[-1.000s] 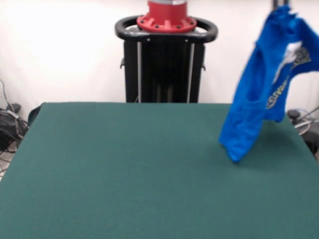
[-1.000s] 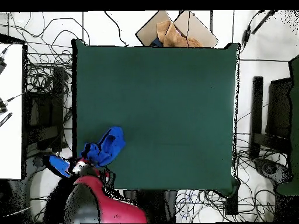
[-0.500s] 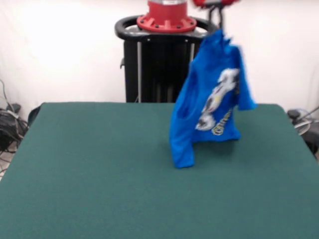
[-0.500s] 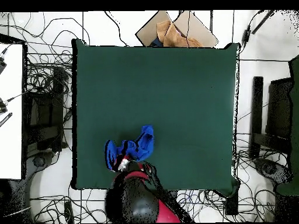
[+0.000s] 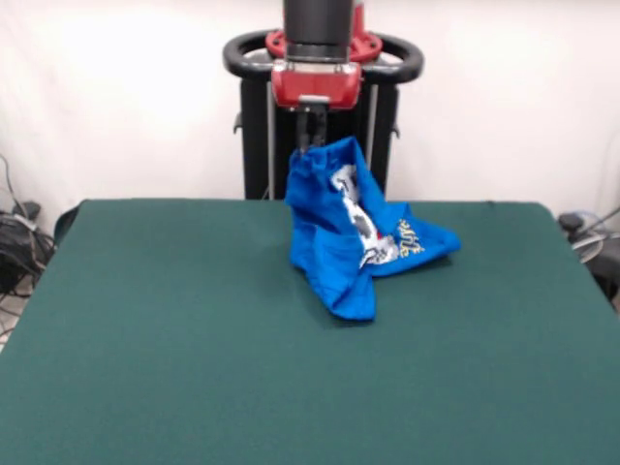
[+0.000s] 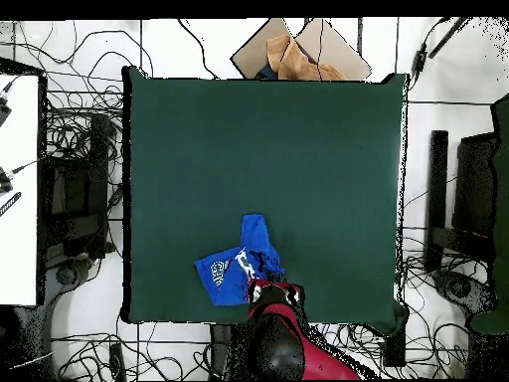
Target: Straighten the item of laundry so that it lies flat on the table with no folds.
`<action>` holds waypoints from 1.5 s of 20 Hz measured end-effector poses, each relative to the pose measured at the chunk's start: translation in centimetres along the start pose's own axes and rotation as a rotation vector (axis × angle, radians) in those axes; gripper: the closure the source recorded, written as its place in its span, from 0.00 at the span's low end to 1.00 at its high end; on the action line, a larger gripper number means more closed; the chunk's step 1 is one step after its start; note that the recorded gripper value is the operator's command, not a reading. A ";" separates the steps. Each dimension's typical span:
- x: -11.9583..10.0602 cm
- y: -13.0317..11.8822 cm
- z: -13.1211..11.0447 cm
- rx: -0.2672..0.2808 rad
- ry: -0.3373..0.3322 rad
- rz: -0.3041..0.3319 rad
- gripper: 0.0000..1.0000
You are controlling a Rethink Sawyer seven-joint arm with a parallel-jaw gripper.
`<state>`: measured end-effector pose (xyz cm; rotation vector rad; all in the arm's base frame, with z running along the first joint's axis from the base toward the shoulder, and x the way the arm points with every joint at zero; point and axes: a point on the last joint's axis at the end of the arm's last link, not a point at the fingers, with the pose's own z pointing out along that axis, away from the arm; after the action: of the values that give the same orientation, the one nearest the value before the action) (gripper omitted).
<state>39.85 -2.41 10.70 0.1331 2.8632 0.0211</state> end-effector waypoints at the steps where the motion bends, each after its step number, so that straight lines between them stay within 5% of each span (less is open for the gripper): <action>1: 0.3 0.3 -0.1 -0.011 0.012 -0.007 1.00; 7: 1.1 4.3 -1.6 -0.085 0.139 -0.085 1.00; 11: 1.7 9.8 -3.6 -0.138 0.274 -0.207 1.00; 14: 1.6 10.8 -4.0 -0.140 0.291 -0.233 1.00; 18: 0.6 10.1 -3.8 -0.103 0.253 -0.232 1.00; 30: -2.8 2.0 -0.1 0.169 -0.082 -0.212 1.00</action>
<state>42.74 -0.65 11.57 -0.1334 2.7782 -0.2617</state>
